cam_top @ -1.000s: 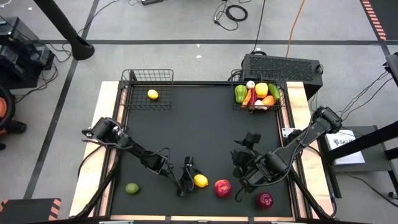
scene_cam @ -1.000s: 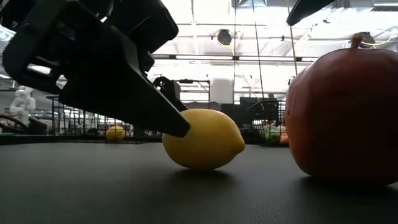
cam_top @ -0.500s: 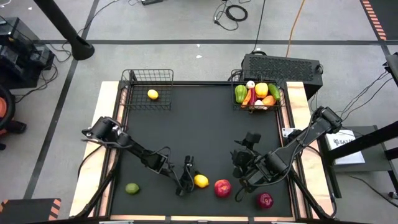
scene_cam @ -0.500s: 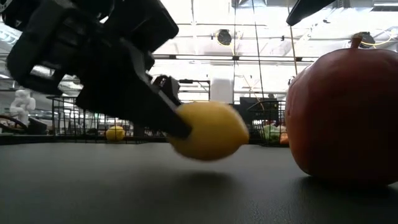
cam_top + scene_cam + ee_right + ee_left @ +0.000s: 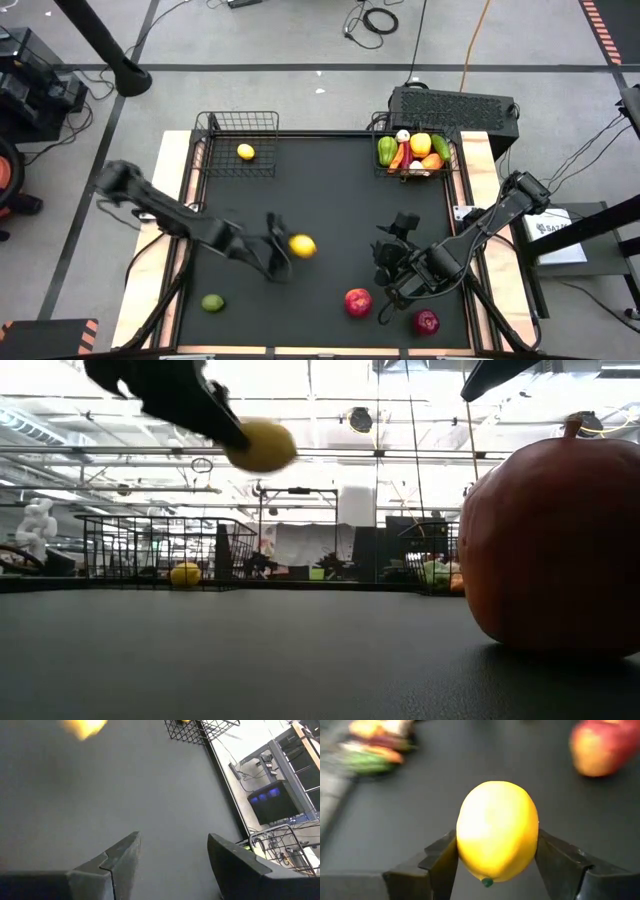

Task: Sort produce into baskets
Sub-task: Put the left yellow lemon into the left black wire basket

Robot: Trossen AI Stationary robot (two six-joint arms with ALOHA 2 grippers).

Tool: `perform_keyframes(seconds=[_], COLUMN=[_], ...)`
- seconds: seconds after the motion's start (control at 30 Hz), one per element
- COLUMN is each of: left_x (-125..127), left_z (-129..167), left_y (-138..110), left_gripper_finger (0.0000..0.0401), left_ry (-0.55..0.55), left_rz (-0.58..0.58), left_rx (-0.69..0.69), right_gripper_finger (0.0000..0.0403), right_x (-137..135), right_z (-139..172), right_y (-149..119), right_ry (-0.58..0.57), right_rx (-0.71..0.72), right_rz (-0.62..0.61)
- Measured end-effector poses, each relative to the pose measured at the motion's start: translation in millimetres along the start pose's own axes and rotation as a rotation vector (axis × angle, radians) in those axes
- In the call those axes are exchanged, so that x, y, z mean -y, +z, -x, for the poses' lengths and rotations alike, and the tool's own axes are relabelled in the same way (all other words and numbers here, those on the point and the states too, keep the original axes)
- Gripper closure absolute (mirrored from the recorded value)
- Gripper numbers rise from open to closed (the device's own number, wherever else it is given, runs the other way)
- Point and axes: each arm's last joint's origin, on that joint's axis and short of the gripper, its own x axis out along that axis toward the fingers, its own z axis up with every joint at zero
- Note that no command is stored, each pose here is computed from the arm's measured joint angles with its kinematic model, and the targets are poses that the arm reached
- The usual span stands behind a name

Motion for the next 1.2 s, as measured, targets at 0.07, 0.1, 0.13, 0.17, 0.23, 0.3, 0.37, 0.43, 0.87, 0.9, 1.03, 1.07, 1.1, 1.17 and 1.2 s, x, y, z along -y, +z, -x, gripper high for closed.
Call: perform_keyframes(seconds=[0.07, 0.1, 0.13, 0.17, 0.23, 0.3, 0.37, 0.43, 0.87, 0.9, 1.03, 1.07, 1.1, 1.17, 1.2], left_x=[-22, -33, -45, -57, -80, -101, -122, -139, -223, -227, -241, -243, -244, -245, -246], left_z=[28, 42, 55, 66, 88, 102, 112, 117, 81, 78, 67, 65, 64, 65, 65], left_y=[2, 2, 1, 0, -3, -7, -11, -17, -51, -54, -62, -62, -62, -63, -62], left_gripper_finger=[0.0165, 0.0165, 0.0165, 0.0165, 0.0165, 0.0165, 0.0166, 0.0165, 0.0152, 0.0149, 0.0123, 0.0114, 0.0105, 0.0090, 0.0084], left_ry=[0.106, 0.169, 0.237, 0.304, 0.416, 0.502, 0.586, 0.657, 0.686, 0.681, 0.645, 0.640, 0.637, 0.640, 0.642], left_rz=[-0.015, -0.022, -0.022, -0.021, -0.003, 0.021, 0.047, 0.088, 0.284, 0.296, 0.358, 0.368, 0.373, 0.375, 0.375], left_rx=[-0.010, -0.010, -0.008, -0.008, -0.003, -0.002, -0.020, -0.047, -0.272, -0.282, -0.280, -0.272, -0.264, -0.260, -0.254], right_gripper_finger=[0.0181, 0.0181, 0.0181, 0.0181, 0.0181, 0.0181, 0.0181, 0.0181, 0.0181, 0.0181, 0.0181, 0.0181, 0.0181, 0.0181, 0.0181], right_x=[0, 0, 0, 0, 0, 0, 0, 0, 0, 0, 0, 0, 0, -1, -2], right_z=[0, 0, 0, 0, 0, 0, 0, 0, 0, 0, 0, 0, 0, 0, 0], right_y=[0, 0, 0, 0, 0, 0, 0, 0, 1, 1, 1, 1, 1, 2, 3], right_ry=[0.000, 0.000, 0.000, 0.000, 0.000, 0.000, -0.001, -0.002, 0.000, 0.000, 0.001, 0.001, 0.002, 0.010, 0.017], right_rx=[0.000, 0.000, 0.000, 0.000, 0.000, 0.000, 0.000, 0.000, 0.002, 0.002, 0.001, 0.002, 0.003, 0.011, 0.018], right_rz=[0.000, 0.000, 0.000, 0.000, 0.000, 0.003, 0.005, 0.006, 0.021, 0.021, 0.020, 0.018, 0.015, 0.001, -0.012])
